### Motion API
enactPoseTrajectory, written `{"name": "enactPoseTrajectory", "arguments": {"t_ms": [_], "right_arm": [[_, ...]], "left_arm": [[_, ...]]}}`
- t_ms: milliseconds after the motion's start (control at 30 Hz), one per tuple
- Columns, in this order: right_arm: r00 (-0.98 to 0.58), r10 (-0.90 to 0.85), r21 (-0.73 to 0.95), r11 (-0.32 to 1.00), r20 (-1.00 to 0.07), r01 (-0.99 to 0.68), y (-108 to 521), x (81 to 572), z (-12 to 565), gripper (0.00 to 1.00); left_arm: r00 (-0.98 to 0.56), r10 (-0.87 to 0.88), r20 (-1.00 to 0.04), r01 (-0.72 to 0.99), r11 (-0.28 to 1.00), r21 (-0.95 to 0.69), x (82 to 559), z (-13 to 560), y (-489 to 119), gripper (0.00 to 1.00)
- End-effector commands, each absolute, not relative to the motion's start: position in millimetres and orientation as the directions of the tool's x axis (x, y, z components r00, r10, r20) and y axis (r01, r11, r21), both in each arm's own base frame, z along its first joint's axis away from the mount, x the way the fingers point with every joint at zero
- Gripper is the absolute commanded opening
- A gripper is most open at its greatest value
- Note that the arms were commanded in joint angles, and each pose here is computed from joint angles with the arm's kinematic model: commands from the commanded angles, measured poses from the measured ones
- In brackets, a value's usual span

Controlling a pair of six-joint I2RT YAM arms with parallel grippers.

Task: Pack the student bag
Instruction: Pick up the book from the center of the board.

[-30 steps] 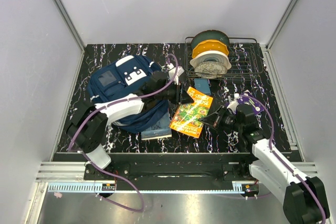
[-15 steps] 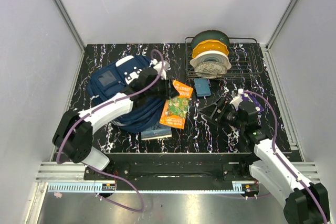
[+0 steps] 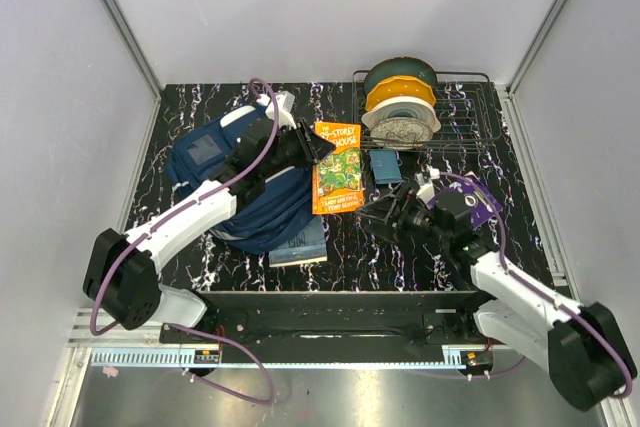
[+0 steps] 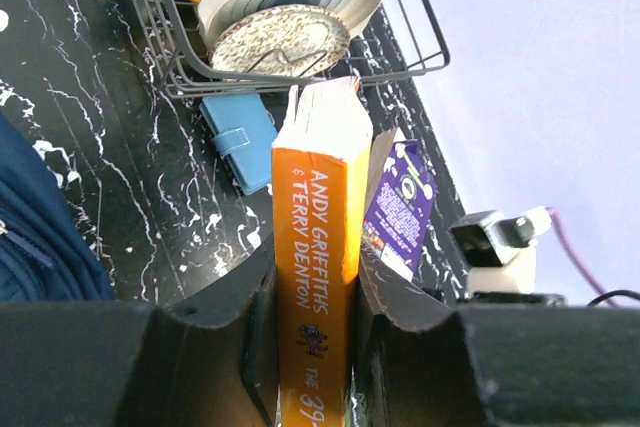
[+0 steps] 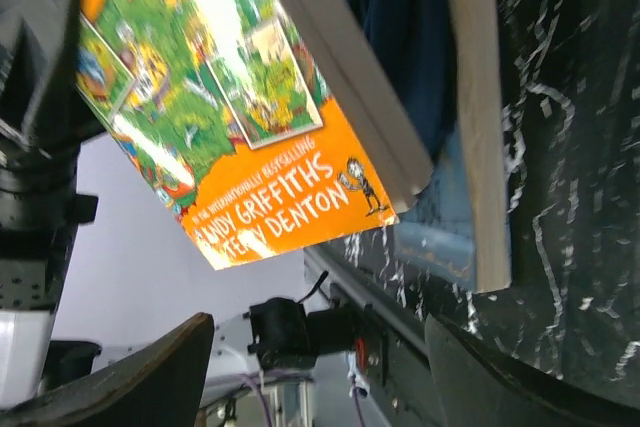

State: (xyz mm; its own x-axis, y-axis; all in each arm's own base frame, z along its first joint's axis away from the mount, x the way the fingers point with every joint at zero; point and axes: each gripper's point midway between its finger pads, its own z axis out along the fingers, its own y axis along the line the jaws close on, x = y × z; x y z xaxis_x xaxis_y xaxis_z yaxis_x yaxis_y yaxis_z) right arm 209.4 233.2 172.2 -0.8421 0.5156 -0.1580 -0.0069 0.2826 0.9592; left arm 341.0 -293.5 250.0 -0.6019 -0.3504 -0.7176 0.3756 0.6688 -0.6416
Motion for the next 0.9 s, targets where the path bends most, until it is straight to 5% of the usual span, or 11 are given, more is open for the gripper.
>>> {"name": "enactPoseTrajectory", "arguments": {"t_ms": [0,533,867], "right_arm": [[-0.835,0.529,0.985,0.154,-0.15,-0.079,263.6,219.1,212.2,0.89],[-0.796,0.582,0.984,0.057,-0.168,-0.166,292.9,263.0,225.2,0.9],[-0.825,0.547,0.98,-0.042,-0.14,-0.194,314.1,247.0,231.4,0.88]], "left_arm": [[-0.457,-0.535,-0.711,0.47,0.533,-0.703,347.8,328.5,-295.9,0.0],[-0.46,-0.586,-0.668,0.522,0.43,-0.737,331.1,343.0,-296.8,0.0],[-0.443,-0.596,-0.669,0.51,0.446,-0.735,334.6,340.5,-290.9,0.0]]}}
